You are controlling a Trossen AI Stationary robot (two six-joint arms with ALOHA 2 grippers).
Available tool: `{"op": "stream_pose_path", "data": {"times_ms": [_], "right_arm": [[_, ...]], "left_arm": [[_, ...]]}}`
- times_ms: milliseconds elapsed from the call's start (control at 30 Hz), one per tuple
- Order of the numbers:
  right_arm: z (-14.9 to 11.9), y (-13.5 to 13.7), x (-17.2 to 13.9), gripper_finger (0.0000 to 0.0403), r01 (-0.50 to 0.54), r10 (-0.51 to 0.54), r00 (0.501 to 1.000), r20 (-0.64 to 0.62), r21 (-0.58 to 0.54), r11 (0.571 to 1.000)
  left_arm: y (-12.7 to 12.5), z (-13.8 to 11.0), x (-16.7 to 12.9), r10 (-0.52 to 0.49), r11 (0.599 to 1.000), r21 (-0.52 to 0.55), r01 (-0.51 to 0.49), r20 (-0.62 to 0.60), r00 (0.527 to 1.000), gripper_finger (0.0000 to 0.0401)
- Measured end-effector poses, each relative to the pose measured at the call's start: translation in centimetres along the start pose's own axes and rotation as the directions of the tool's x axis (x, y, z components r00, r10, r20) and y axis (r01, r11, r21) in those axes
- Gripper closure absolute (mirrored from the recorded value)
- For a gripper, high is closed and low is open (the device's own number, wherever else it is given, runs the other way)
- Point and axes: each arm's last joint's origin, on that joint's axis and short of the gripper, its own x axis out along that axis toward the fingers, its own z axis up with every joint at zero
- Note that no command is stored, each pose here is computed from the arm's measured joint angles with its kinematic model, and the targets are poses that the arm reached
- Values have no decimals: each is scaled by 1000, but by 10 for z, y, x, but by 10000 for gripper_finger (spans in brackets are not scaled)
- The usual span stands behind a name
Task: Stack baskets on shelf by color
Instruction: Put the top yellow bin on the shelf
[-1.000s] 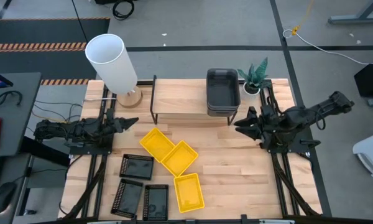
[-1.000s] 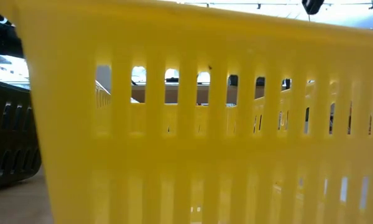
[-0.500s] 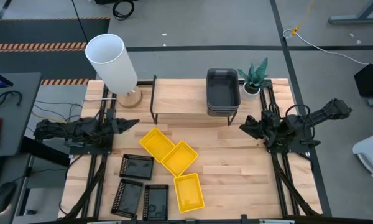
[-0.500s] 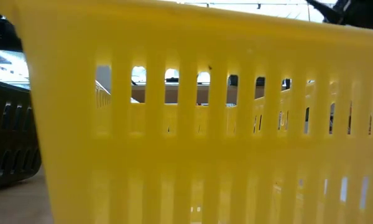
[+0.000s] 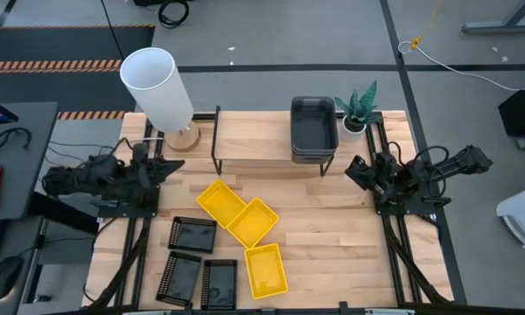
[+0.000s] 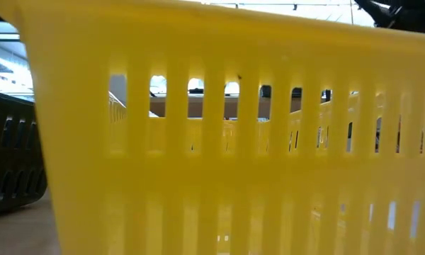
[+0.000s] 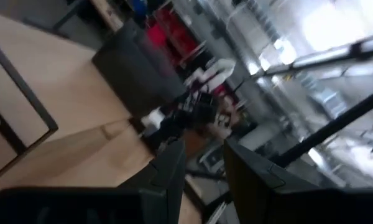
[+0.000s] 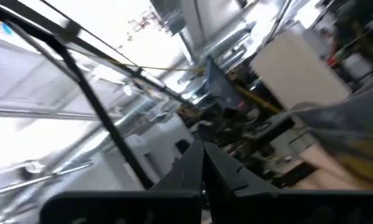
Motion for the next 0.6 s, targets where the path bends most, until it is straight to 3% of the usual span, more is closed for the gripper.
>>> {"op": "stream_pose_path", "data": {"times_ms": [267, 467, 600], "right_arm": [[0, -1, 0, 390, 43, -41, 999, 14, -163, 986], [0, -2, 0, 384, 44, -42, 999, 12, -317, 948], [0, -2, 0, 385, 44, -42, 999, 12, -317, 947]], "left_arm": [[-14, -1, 16, 167, 985, 95, -147, -263, 950, 284], [-9, -23, 41, 258, 966, 111, -233, -462, 849, 284], [-1, -36, 52, 337, 941, 174, -290, -545, 768, 284]]}}
